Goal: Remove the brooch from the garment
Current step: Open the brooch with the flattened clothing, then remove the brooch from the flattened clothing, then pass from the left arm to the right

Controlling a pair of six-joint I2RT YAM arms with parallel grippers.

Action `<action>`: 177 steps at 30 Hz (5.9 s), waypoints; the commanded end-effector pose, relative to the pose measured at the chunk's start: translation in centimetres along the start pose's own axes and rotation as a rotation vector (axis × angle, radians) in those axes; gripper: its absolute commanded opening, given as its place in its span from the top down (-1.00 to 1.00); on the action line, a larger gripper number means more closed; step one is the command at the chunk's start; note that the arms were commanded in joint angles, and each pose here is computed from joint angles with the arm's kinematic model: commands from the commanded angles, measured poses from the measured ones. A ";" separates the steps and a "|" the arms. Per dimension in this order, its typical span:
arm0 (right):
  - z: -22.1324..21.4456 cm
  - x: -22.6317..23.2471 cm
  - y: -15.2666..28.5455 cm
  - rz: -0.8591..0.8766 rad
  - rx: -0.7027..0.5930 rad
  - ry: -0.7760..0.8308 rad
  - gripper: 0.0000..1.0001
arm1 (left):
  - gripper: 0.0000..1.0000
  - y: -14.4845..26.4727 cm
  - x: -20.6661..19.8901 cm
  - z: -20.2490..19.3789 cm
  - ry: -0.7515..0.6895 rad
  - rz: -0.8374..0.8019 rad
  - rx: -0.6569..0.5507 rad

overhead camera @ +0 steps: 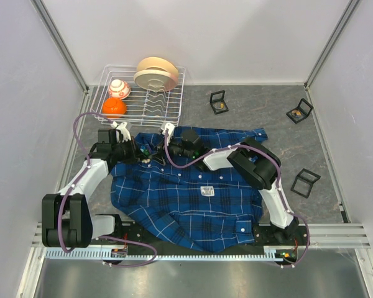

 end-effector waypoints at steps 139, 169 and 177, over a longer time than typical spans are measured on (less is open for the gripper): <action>5.3 3.7 18.3 -0.228 0.266 -0.432 -0.47 | 0.96 7.6 -16.3 5.9 -0.104 -0.615 0.017; 13.1 16.6 20.5 0.411 -0.275 -0.400 -0.54 | 0.96 11.8 -19.2 0.1 -0.164 -1.144 -0.072; 13.3 17.8 19.6 0.464 -0.275 -0.393 -0.35 | 0.96 12.1 -19.2 -0.1 -0.138 -1.147 -0.053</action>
Point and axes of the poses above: each gripper's point midway between its finger pads, its own y axis back along the fingers, its own x axis along the line the jaws close on, z = x × y, the point moved 5 cm from there along y, back along the fingers, and after that the axes turned 9 degrees about -y, right-handed, at the moved point
